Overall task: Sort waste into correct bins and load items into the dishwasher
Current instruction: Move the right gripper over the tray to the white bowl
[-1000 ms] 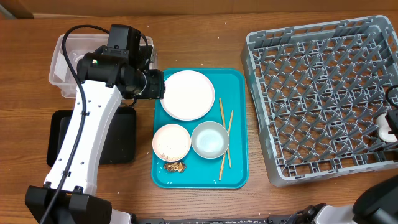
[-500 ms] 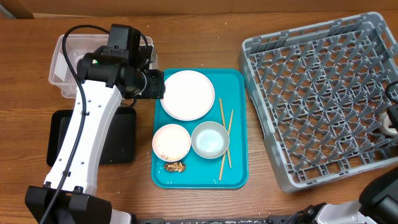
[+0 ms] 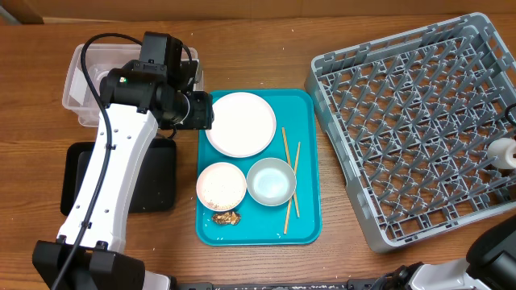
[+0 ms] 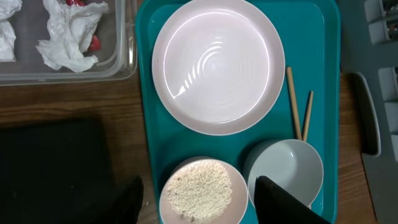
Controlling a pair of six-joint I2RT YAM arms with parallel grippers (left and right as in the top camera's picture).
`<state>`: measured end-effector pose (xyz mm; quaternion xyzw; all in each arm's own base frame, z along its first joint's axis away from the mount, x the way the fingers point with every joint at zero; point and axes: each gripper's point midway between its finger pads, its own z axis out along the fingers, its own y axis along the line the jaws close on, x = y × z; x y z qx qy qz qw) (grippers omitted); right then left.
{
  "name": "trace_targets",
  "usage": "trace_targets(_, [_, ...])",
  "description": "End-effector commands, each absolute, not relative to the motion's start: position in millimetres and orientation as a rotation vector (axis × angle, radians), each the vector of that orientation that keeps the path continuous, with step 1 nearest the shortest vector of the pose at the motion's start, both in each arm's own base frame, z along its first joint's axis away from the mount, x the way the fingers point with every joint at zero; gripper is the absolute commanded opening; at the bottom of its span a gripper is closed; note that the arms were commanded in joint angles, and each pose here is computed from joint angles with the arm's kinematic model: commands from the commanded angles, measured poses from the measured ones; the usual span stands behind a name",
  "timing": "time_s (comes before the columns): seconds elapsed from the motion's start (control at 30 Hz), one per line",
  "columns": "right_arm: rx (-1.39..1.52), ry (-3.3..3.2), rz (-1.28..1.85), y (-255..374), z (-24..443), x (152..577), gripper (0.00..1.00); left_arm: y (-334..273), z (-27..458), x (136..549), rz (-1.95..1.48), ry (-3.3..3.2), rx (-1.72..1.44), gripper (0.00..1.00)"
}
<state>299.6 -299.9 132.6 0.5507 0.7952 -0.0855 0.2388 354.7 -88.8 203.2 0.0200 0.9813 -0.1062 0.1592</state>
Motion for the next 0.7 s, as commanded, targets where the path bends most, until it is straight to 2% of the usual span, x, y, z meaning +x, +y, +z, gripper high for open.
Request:
trace_targets(0.0, [1.497,2.152,-0.217,-304.4,141.2,307.1,0.36,-88.4,208.2,356.5,-0.298,2.792,0.049,0.59])
trace_targets(0.23, [1.332,2.173,0.052,-268.3,180.8,330.3,0.41,-88.2,208.2,356.6,-0.297,2.791,0.049,0.6])
trace_targets(0.4, [1.077,2.284,0.261,-203.2,220.3,335.3,0.42,-88.2,208.2,356.6,-0.297,2.791,0.049,0.6])
trace_targets(0.57, [1.083,2.575,0.41,-124.5,199.4,297.6,0.42,-88.3,208.2,356.7,-0.298,2.791,0.049,0.6])
trace_targets(0.67, [0.962,2.755,0.463,-82.6,184.3,283.5,0.42,-88.3,208.3,356.9,-0.298,2.79,0.049,0.61])
